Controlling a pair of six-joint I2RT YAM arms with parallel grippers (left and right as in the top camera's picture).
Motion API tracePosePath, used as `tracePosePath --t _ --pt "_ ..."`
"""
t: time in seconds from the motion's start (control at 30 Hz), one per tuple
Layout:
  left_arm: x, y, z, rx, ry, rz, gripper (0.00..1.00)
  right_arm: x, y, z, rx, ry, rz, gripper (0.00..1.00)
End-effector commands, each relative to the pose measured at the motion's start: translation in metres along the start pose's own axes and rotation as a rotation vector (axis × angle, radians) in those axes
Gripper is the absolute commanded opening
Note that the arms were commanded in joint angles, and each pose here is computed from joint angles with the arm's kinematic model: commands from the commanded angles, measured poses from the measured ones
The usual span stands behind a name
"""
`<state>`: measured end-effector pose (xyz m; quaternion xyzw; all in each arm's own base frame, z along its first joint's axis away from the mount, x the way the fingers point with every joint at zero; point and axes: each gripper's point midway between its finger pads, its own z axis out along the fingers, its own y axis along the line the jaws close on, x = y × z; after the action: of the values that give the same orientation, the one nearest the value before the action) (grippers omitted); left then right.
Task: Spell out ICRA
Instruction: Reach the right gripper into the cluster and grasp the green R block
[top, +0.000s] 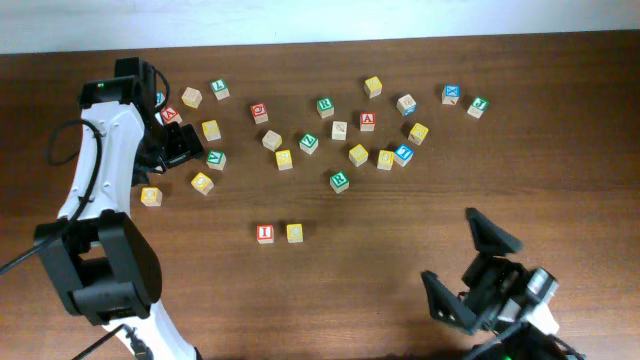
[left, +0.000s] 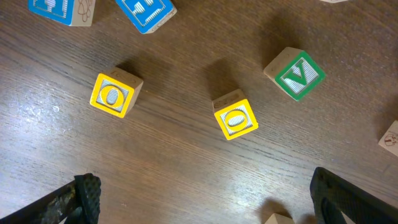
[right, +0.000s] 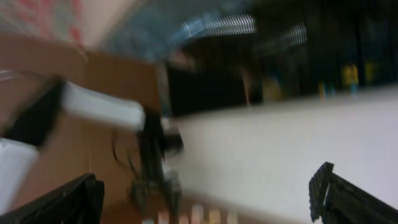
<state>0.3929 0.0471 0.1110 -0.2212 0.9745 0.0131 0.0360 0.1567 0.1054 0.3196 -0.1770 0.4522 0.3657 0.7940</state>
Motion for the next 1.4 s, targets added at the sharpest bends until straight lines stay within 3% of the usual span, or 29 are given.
tracePosePath --t 0.0,0.13,0.27,0.37,0.57,0.77,0.97,1.0,1.03,1.2,1.37 --pt "0.0 0.002 0.004 -0.01 0.006 -0.017 0.99 -0.049 -0.004 0.006 0.077 -0.127 -0.004 0.98" --pt "0.0 0.002 0.004 -0.01 0.006 -0.017 0.99 -0.073 -0.011 0.036 0.12 -0.022 -0.057 0.98" --pt "0.0 0.002 0.004 -0.01 0.006 -0.017 0.99 -0.056 -0.034 0.082 0.093 0.286 -0.046 0.98" --pt "0.0 0.002 0.004 -0.01 0.006 -0.017 0.99 -0.032 -0.056 0.109 0.07 0.497 0.068 0.98" --pt "0.0 0.002 0.004 -0.01 0.006 -0.017 0.99 0.079 -0.097 0.131 0.113 1.076 0.273 0.98" --pt "0.0 0.002 0.004 -0.01 0.006 -0.017 0.99 0.182 -0.11 0.14 0.294 1.595 0.11 0.98" --pt "0.0 0.002 0.004 -0.01 0.006 -0.017 0.99 0.256 -0.089 0.123 0.202 1.757 0.235 0.99" --pt "0.0 0.002 0.004 -0.01 0.006 -0.017 0.99 0.268 -0.096 0.113 0.265 1.802 0.24 0.89" --pt "0.0 0.002 0.004 -0.01 0.006 -0.017 0.99 0.277 -0.102 0.104 0.322 1.835 0.246 0.86" --pt "0.0 0.002 0.004 -0.01 0.006 -0.017 0.99 0.322 -0.101 0.074 0.364 1.979 0.202 0.82" --pt "0.0 0.002 0.004 -0.01 0.006 -0.017 0.99 0.345 -0.103 0.07 0.442 2.001 0.061 0.79"
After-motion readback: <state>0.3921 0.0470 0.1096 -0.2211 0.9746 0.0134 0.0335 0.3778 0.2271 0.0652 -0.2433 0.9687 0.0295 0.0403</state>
